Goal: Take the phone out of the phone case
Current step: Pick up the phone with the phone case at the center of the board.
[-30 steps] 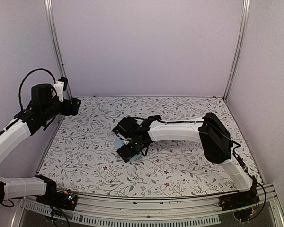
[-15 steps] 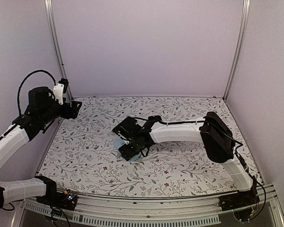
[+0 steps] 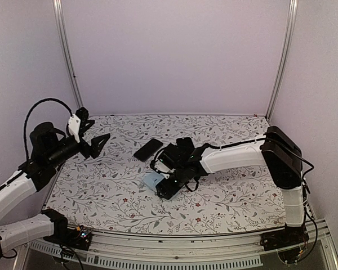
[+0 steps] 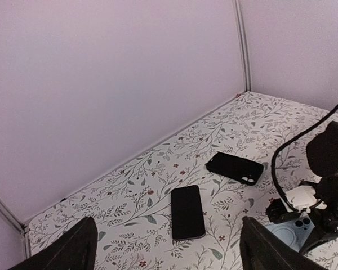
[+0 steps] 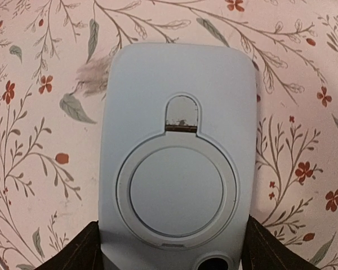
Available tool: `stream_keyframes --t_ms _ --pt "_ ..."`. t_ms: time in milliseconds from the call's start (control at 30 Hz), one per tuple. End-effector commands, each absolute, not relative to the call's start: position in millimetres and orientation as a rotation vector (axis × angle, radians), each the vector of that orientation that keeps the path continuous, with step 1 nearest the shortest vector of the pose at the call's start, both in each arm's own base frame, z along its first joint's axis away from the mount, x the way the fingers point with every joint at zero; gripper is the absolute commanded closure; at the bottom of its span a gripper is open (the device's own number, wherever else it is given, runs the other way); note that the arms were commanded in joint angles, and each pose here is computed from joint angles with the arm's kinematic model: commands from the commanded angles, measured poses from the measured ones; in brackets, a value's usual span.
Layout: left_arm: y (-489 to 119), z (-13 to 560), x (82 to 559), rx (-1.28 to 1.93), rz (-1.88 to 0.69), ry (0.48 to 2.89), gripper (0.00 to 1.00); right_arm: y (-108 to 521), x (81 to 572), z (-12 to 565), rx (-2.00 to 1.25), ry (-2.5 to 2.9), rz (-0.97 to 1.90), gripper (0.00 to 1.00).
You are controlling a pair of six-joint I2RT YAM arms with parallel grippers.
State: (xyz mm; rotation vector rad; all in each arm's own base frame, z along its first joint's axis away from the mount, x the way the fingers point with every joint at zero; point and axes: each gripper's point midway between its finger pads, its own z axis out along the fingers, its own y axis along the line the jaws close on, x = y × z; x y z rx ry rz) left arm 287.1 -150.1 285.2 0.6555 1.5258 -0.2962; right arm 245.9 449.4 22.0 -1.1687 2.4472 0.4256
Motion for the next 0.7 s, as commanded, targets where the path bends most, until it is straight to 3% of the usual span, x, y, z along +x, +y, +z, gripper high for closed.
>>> stream_keyframes --t_ms 0,233,467,667 --pt "-175 297 268 0.807 -0.323 1.339 0.13 436 232 52 -1.183 2.434 0.599 0.49" --pt "-209 276 240 1.086 -0.315 1.192 0.23 421 223 72 -1.187 2.398 0.784 0.49" --pt "-237 240 203 1.408 -0.337 1.043 0.2 411 222 103 -1.209 2.324 0.937 0.49" --pt "-260 218 171 1.591 -0.441 0.93 0.26 413 200 133 -1.291 2.229 1.101 0.48"
